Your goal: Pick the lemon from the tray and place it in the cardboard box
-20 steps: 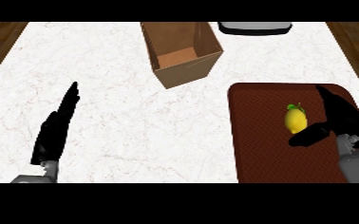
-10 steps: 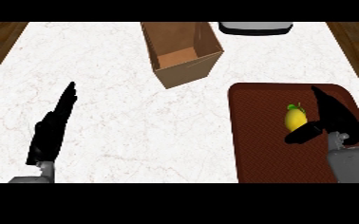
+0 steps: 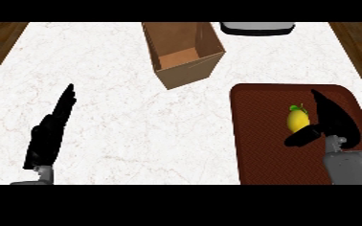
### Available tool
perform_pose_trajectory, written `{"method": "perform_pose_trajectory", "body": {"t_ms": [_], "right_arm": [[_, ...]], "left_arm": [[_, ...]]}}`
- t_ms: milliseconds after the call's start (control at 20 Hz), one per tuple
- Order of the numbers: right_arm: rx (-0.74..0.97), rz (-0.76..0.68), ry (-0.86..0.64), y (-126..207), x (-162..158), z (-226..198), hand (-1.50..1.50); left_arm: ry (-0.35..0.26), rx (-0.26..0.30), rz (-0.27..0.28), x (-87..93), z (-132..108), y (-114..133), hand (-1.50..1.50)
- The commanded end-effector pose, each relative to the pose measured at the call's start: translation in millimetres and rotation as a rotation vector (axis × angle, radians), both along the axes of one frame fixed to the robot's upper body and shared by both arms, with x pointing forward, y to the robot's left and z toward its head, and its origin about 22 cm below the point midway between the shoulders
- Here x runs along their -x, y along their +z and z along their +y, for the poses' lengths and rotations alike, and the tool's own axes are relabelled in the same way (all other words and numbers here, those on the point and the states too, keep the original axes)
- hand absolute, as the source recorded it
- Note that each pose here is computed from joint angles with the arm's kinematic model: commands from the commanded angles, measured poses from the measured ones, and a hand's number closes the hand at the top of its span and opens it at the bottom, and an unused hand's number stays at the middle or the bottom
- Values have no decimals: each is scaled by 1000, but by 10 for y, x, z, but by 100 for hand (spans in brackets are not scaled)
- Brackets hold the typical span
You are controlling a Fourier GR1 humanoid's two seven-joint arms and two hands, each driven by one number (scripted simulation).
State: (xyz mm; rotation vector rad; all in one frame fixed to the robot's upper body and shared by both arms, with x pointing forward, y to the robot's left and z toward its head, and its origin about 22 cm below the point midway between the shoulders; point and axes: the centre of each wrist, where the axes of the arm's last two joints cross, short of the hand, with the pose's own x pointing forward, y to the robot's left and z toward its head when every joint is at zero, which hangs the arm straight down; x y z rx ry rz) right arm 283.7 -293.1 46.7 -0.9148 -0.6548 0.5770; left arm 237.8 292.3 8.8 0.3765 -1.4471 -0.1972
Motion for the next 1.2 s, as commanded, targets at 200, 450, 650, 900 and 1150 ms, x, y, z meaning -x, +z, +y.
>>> {"method": "perform_pose_trajectory", "body": {"t_ms": [200, 450, 650, 900, 1150], "right_arm": [[-6, 5, 2, -26, -209, 71, -150], [5, 61, 5, -349, 12, 93, -150], [-59, 58, 10, -349, 86, 20, 150], [128, -30, 25, -349, -113, 107, 150], [214, -105, 37, -382, -53, 111, 150]], "left_arm": [[7, -25, -24, 31, -44, -17, 0], [5, -7, -10, -49, -102, 3, 0], [12, -14, -1, 81, -41, 112, 0], [-6, -2, 3, 39, -125, -32, 0], [3, 3, -6, 104, -238, -77, 0]]}}
